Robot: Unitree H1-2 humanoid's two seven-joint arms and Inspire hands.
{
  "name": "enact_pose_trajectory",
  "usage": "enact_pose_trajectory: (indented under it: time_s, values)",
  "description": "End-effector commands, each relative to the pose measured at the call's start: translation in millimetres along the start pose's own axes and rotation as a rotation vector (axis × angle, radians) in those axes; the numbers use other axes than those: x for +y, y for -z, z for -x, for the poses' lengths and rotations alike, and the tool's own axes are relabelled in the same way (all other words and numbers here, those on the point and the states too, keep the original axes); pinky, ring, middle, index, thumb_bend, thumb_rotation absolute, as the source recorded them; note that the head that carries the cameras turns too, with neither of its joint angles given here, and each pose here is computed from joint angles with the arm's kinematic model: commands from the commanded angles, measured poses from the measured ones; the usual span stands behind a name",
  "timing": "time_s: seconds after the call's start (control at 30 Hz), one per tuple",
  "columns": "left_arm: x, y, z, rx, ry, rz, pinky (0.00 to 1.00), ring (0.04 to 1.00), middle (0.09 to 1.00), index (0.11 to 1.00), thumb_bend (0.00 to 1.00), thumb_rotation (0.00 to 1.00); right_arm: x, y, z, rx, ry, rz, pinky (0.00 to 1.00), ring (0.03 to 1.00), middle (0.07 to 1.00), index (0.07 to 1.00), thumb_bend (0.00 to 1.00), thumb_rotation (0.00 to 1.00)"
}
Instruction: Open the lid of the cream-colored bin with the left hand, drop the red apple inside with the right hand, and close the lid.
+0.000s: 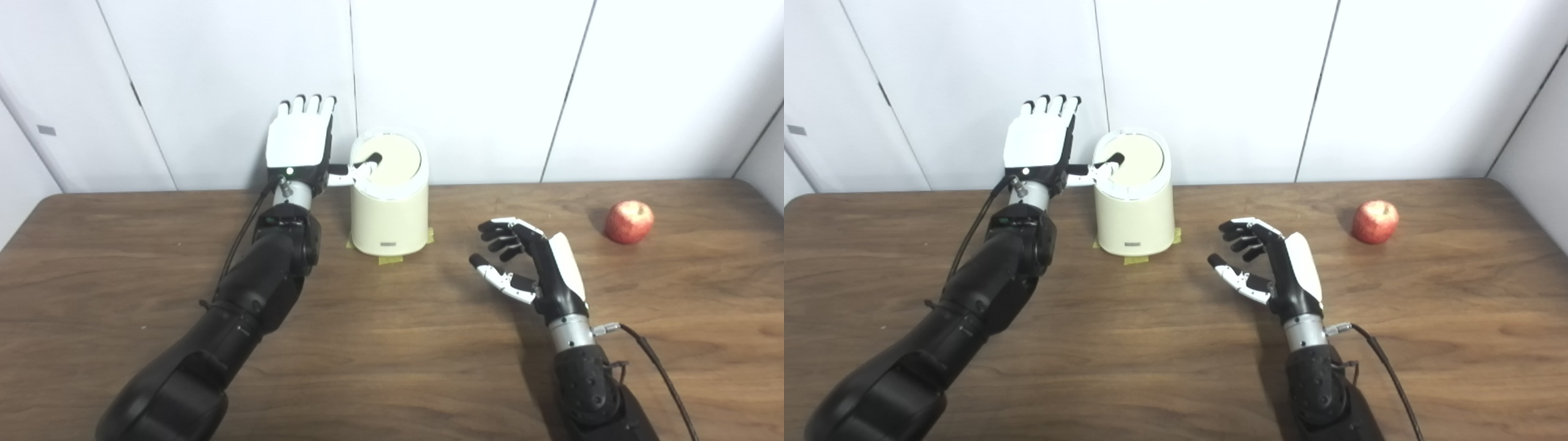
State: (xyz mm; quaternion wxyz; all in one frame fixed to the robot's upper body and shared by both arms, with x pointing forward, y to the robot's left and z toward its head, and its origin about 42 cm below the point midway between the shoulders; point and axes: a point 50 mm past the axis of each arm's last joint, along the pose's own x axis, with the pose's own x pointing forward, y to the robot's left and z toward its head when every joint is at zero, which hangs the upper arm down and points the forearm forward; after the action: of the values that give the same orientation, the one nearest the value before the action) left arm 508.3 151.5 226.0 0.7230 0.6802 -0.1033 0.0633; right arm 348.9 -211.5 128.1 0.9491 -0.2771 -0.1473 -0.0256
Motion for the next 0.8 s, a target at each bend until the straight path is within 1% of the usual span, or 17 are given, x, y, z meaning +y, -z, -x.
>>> enact_pose_trajectory:
  time_s: [0.0, 0.2, 0.27, 0.37, 0.43, 0.5, 0.57, 0.63, 0.67, 0.77]
  values:
    - [9, -2, -10, 0.003, -0.012, -0.02, 1.0, 1.0, 0.978, 0.973, 0.94, 0.64, 7, -8, -2, -0.037, 0.014, -0.031, 0.48, 0.582, 0.622, 0.629, 0.3, 0.3]
    - [12, -6, -12, 0.005, -0.011, -0.009, 1.0, 1.0, 0.98, 0.97, 0.92, 0.63, 9, -8, -2, -0.042, 0.012, -0.03, 0.47, 0.578, 0.62, 0.629, 0.3, 0.31]
    - [13, -8, -13, 0.005, -0.011, -0.017, 1.0, 1.0, 0.981, 0.971, 0.92, 0.65, 9, -8, -3, -0.043, 0.012, -0.032, 0.47, 0.576, 0.62, 0.627, 0.3, 0.3]
    - [14, -10, -14, 0.006, -0.009, -0.01, 1.0, 1.0, 0.985, 0.976, 0.91, 0.67, 9, -8, -3, -0.045, 0.011, -0.031, 0.47, 0.577, 0.621, 0.628, 0.3, 0.3]
    - [14, -11, -14, 0.01, -0.006, -0.014, 1.0, 1.0, 0.988, 0.982, 0.89, 0.72, 9, -7, -3, -0.049, 0.01, -0.029, 0.47, 0.576, 0.619, 0.628, 0.31, 0.31]
    - [15, -12, -15, 0.018, -0.003, -0.018, 1.0, 1.0, 0.992, 0.986, 0.87, 0.79, 9, -7, -3, -0.046, 0.007, -0.03, 0.47, 0.574, 0.619, 0.629, 0.31, 0.33]
    - [16, -13, -16, 0.029, 0.005, -0.018, 1.0, 1.0, 0.998, 0.992, 0.84, 0.89, 9, -8, -3, -0.039, 0.003, -0.029, 0.47, 0.575, 0.621, 0.631, 0.31, 0.34]
    - [17, -13, -16, 0.036, 0.018, -0.002, 1.0, 1.0, 1.0, 0.997, 0.81, 0.95, 9, -8, -3, -0.038, 0.003, -0.029, 0.48, 0.579, 0.623, 0.632, 0.31, 0.35]
    - [18, -12, -16, 0.039, 0.023, 0.005, 1.0, 1.0, 1.0, 0.999, 0.79, 0.98, 9, -8, -3, -0.037, 0.003, -0.028, 0.48, 0.582, 0.624, 0.631, 0.31, 0.33]
    - [19, -11, -17, 0.049, 0.037, 0.009, 1.0, 1.0, 1.0, 1.0, 0.78, 1.0, 9, -9, -2, -0.036, 0.003, -0.027, 0.48, 0.585, 0.626, 0.631, 0.31, 0.33]
